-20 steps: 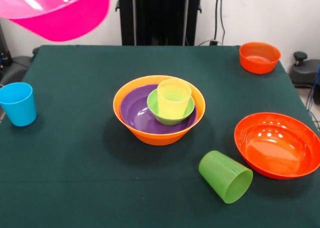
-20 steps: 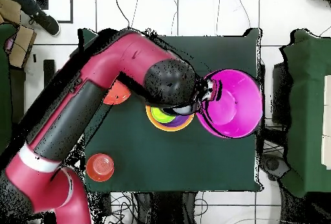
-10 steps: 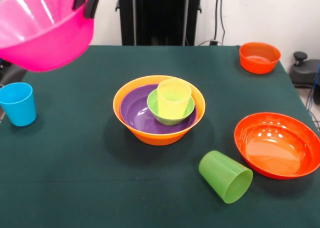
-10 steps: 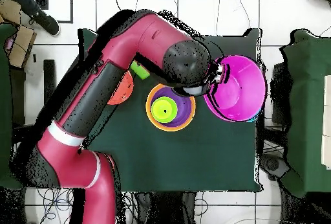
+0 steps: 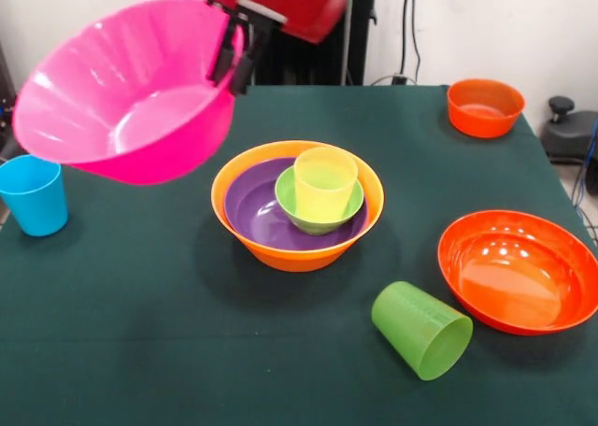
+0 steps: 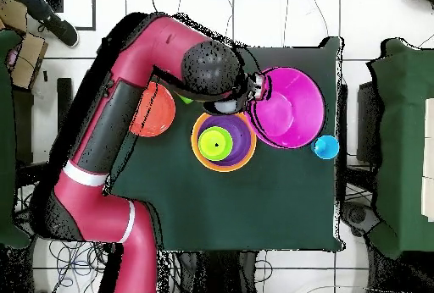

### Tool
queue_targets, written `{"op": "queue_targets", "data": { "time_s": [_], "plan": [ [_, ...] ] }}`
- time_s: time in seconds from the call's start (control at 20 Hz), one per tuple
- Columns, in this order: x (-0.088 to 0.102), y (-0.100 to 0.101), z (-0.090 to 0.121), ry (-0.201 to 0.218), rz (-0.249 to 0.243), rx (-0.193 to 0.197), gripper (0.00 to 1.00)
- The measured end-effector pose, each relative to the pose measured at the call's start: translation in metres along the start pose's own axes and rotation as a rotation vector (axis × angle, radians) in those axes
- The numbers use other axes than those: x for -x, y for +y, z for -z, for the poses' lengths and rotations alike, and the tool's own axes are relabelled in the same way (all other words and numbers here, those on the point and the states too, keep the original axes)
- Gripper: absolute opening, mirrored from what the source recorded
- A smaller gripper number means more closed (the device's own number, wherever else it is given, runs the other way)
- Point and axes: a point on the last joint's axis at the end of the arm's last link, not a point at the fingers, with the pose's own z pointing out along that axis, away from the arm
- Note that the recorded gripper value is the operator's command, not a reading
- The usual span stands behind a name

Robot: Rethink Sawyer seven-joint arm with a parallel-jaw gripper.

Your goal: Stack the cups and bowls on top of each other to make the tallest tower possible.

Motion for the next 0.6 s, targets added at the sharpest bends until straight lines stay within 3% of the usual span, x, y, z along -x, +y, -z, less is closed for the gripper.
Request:
{"op": "queue_targets", "data": {
  "time_s": [0.3,0.6],
  "plan": [
    [0.000,0.028,0.001,0.030,0.017,0.001,0.00],
    [-0.001,0.038,0.003,0.058,0.006,-0.009,0.00]
  ]
}}
